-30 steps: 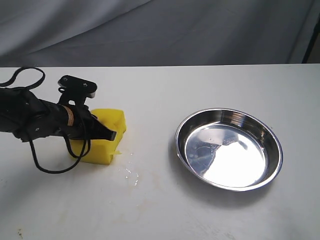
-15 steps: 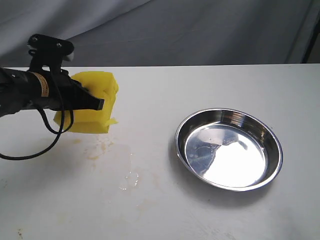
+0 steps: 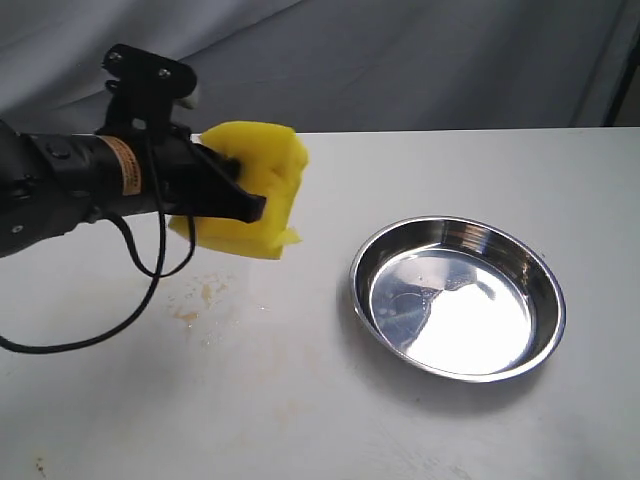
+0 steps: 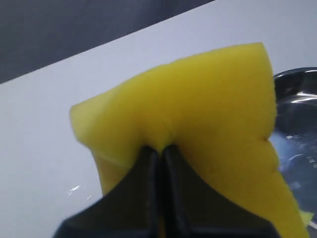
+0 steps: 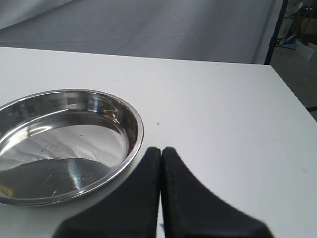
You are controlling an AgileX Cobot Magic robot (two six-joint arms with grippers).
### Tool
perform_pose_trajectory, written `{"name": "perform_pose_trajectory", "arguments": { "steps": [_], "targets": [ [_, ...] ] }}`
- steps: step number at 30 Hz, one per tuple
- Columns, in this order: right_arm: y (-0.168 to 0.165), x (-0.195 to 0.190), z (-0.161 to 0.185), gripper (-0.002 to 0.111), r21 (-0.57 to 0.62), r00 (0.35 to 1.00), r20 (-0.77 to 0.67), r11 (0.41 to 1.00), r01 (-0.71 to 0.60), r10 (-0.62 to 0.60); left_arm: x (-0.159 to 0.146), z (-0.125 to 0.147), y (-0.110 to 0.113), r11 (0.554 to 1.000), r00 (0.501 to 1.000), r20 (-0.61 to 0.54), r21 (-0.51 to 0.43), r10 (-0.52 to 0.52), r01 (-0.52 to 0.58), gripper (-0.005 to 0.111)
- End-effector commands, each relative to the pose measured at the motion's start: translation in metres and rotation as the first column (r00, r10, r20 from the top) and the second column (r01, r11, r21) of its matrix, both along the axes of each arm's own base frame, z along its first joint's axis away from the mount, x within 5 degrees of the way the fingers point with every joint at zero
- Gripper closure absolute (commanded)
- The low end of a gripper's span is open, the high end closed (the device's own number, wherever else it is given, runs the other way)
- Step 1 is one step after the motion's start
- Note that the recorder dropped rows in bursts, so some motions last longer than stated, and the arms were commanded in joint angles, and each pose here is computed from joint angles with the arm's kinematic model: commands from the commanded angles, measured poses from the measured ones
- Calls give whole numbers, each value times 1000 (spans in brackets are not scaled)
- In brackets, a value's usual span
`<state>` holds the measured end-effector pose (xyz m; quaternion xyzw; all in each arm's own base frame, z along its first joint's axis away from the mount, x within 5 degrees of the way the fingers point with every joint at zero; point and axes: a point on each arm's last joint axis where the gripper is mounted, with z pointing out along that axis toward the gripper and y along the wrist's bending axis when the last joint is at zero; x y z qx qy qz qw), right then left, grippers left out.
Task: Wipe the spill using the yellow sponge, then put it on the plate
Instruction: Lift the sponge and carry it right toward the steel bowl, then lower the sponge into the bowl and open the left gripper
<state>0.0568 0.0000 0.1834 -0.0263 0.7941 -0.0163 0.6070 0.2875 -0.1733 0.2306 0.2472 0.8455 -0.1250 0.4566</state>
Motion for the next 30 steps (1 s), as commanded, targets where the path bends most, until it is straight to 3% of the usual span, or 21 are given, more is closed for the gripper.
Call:
{"name": "perform_pose_trajectory", "arguments": {
  "steps": [1,7,12,18,24,30],
  "targets": [
    [0,0,0,108,7,1000,5,1000,8,-8,-16,12,-33,984,989,79,-118,-124,133,107],
    [0,0,0,108,7,1000,5,1000,8,-8,-27,12,-68,939,974,97,-258,-207,225,107],
    [0,0,0,108,7,1000,5,1000,8,-8,-19,-3,-100,929,971,46,-282,-236,239,107],
    [0,0,0,108,7,1000,5,1000,8,-8,-5,-39,-138,939,964,-19,-232,-265,254,107],
    [0,0,0,108,7,1000,5,1000,8,-8,7,-79,-149,955,965,-117,-214,-233,205,107],
    [0,0,0,108,7,1000,5,1000,8,-8,9,-101,-153,956,961,-158,-222,-229,191,107]
  ]
}}
